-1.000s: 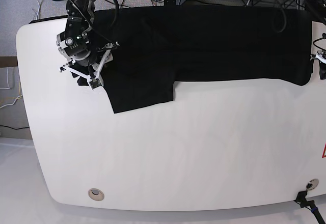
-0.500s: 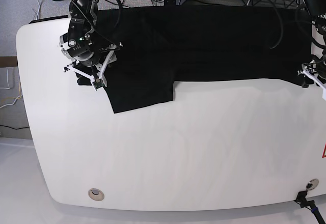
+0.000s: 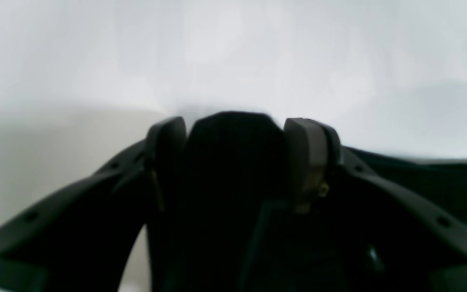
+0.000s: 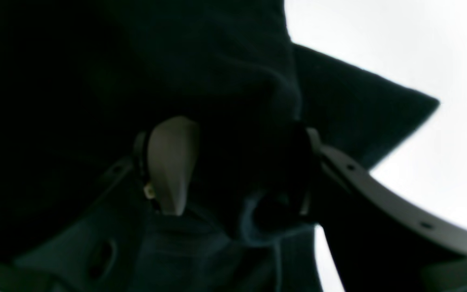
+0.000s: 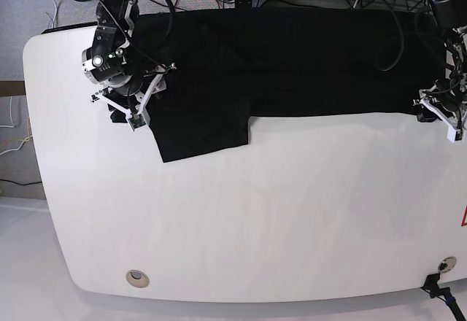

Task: Fold the T-shirt properly
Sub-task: 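Lay the folded hem down near the collar edge with both grippers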

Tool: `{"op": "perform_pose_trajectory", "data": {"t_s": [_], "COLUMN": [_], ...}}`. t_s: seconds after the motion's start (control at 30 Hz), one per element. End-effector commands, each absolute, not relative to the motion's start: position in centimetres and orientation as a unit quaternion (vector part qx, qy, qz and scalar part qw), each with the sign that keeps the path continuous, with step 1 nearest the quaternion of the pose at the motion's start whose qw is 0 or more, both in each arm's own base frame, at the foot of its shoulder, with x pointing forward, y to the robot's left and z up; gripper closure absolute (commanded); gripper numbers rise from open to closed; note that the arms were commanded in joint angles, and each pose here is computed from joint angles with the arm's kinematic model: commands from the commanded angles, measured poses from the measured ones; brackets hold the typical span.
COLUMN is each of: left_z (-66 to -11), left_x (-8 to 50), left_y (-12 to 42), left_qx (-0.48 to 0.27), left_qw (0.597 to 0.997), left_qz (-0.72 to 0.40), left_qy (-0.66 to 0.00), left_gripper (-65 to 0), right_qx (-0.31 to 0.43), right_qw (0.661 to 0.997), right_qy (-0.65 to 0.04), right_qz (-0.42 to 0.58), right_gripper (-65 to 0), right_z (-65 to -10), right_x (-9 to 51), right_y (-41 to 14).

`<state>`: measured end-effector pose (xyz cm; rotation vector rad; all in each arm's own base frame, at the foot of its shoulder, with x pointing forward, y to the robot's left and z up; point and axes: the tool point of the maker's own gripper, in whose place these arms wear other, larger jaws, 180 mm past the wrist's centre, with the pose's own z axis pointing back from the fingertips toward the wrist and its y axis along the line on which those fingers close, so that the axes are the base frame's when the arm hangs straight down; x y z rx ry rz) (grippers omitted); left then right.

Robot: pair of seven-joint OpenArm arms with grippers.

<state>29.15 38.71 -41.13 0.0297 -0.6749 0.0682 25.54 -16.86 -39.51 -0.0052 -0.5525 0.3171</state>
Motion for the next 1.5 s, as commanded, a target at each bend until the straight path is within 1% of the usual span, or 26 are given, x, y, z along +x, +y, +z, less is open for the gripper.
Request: {"op": "perform_pose_trajectory", "data": {"t_s": [0.0, 0.07, 0.13, 0.27, 0.3, 0.43, 0.53, 0.67, 0.8, 0.93, 1.2, 1.27, 1.33, 1.37, 1.47], "left_z": [-39.5, -39.4, -39.3, -38.8, -37.8, -33.8, -32.3, -31.4, -32.0, -32.5, -35.0, -35.6, -36.4, -37.1, -39.2], "left_x": [30.2, 30.2, 30.2, 30.5, 31.0, 29.7, 28.2, 25.3, 22.1, 19.5, 17.1, 16.6, 16.3, 16.0, 15.7], "left_y": [39.6, 39.7, 39.8, 39.3, 39.0, 38.9, 38.5, 39.1, 39.6, 40.3, 39.7, 40.6, 41.2, 41.2, 41.2], "left_qx": [0.025, 0.025, 0.024, 0.018, 0.015, 0.023, 0.033, 0.060, 0.074, 0.083, 0.070, 0.080, 0.083, 0.080, 0.072], "left_qw": [0.935, 0.934, 0.933, 0.931, 0.926, 0.905, 0.895, 0.896, 0.908, 0.914, 0.932, 0.935, 0.939, 0.942, 0.952], "left_qz": [0.028, 0.030, 0.032, 0.017, 0.000, -0.057, -0.072, -0.085, -0.089, -0.065, -0.065, -0.034, -0.010, -0.005, 0.006], "left_qy": [-0.353, -0.356, -0.357, -0.364, -0.378, -0.420, -0.438, -0.431, -0.403, -0.391, -0.349, -0.343, -0.335, -0.326, -0.296], "left_gripper": [-30.5, -16.7, 0.0, 0.0, 0.0, 0.0, 0.0, 0.0, 0.0, 0.0, 0.0, -10.6, -17.3, -18.4, -18.9], "right_qx": [-0.009, -0.009, -0.009, -0.009, -0.009, -0.009, -0.009, -0.010, -0.007, 0.000, 0.008, 0.008, 0.008, 0.007, 0.007], "right_qw": [0.945, 0.945, 0.945, 0.945, 0.945, 0.945, 0.944, 0.943, 0.944, 0.948, 0.948, 0.948, 0.948, 0.948, 0.948], "right_qy": [-0.290, -0.290, -0.290, -0.290, -0.290, -0.289, -0.293, -0.295, -0.293, -0.281, -0.282, -0.282, -0.282, -0.282, -0.283], "right_qz": [0.153, 0.153, 0.153, 0.153, 0.152, 0.152, 0.151, 0.151, 0.152, 0.149, 0.146, 0.146, 0.146, 0.145, 0.145], "right_gripper": [-34.8, -34.8, -34.8, -34.8, -34.8, -34.8, -34.8, -34.8, -34.8, -34.8, -34.8, -34.8, -34.8, -34.8, -34.8], "right_z": [-38.6, -38.6, -38.5, -38.5, -38.6, -38.6, -38.4, -38.3, -38.5, -39.3, -39.4, -39.4, -39.4, -39.4, -39.4], "right_x": [26.3, 26.3, 26.3, 26.3, 26.3, 26.3, 26.7, 26.8, 26.8, 26.5, 26.4, 26.4, 26.4, 26.4, 26.5], "right_y": [-17.3, -17.3, -17.3, -17.3, -17.3, -17.3, -17.3, -17.3, -17.1, -17.0, -16.3, -16.3, -16.3, -16.4, -16.4]}}
